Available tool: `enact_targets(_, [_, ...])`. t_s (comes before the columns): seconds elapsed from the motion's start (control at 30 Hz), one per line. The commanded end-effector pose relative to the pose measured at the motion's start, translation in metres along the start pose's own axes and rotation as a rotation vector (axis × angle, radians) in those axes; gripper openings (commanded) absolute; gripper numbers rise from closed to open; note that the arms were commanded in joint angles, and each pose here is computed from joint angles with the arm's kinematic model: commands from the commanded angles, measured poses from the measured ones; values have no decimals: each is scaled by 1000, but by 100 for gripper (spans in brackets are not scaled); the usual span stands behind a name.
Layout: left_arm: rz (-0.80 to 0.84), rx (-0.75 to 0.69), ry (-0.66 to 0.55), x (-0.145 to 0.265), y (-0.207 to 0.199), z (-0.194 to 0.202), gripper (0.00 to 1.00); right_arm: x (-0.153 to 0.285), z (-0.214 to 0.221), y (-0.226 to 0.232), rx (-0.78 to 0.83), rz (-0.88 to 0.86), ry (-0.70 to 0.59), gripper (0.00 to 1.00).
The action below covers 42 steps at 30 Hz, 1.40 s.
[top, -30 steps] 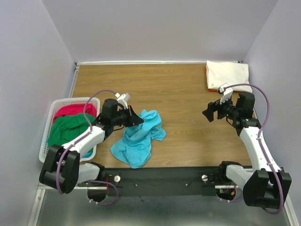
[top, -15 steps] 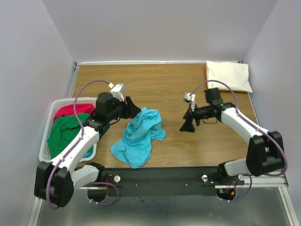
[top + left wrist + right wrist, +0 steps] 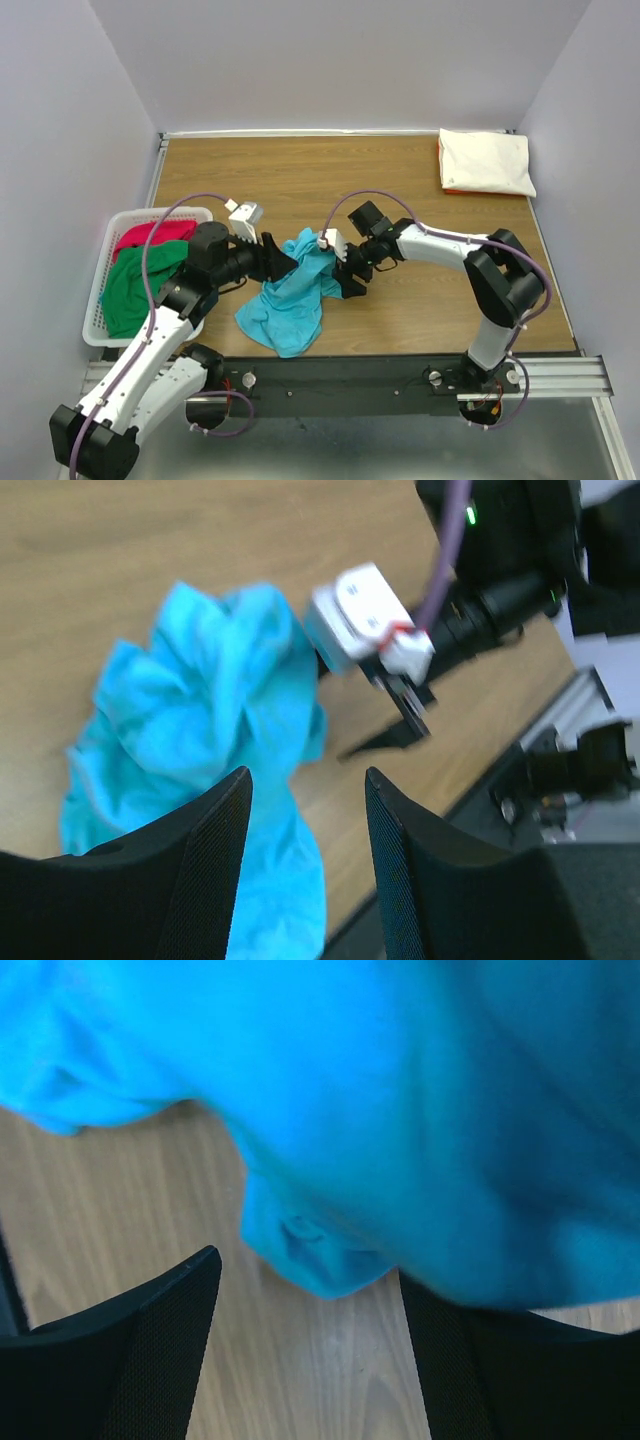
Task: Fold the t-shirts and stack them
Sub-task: Flatten the tshirt out
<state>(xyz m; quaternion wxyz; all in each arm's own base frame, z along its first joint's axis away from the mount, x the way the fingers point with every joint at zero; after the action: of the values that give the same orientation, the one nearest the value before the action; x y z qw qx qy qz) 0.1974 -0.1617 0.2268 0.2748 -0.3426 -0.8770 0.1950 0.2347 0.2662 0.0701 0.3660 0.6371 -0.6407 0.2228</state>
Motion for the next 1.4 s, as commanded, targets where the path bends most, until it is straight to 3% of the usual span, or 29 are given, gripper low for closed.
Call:
enact_targets(0.0, [108,89,178,8,-13,50,57,-12,4,-27,-68,144,52,77])
enact_targets(0.2, [123,133,322,-3,-23,88,57,-22,16,-32,-123,180,108,64])
enact_targets(0.47, [111,69,499,-32,-46,131,57,1,12,-25,-130,225,83,9])
enact_targets(0.57, [4,19,552,-47,-44,148,57,16,12,-28,-154,246,63,1])
enact_targets(0.77, [-238,-102,711,-63,-26,193,57,33,18,-26,-190,247,48,1])
enact_targets(0.9, [-393,-186,699,-74,-9,199,54,41,18,-22,-190,247,37,1])
enact_targets(0.97, [-422,-200,690,-82,-8,198,44,43,18,-20,-189,241,34,1])
enact_targets(1.0, [-423,-205,672,-86,-10,194,31,45,18,-19,-189,240,31,1])
enact_targets(1.1, [-415,-213,638,-92,-17,185,10,49,19,-18,-186,246,29,0])
enact_targets(1.37, [-300,-189,495,-77,-42,147,2,70,30,-23,-211,270,17,3])
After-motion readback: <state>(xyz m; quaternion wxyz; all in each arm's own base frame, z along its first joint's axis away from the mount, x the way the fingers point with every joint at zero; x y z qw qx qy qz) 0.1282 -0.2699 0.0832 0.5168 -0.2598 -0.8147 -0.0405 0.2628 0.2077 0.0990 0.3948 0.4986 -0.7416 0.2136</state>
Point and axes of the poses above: each gripper's point midway between its finger pads, its own x axis back along the fingers, its own y axis along the line the jaws close on, z = x × y, the point moved 4 cm from there along x, back along the fingers
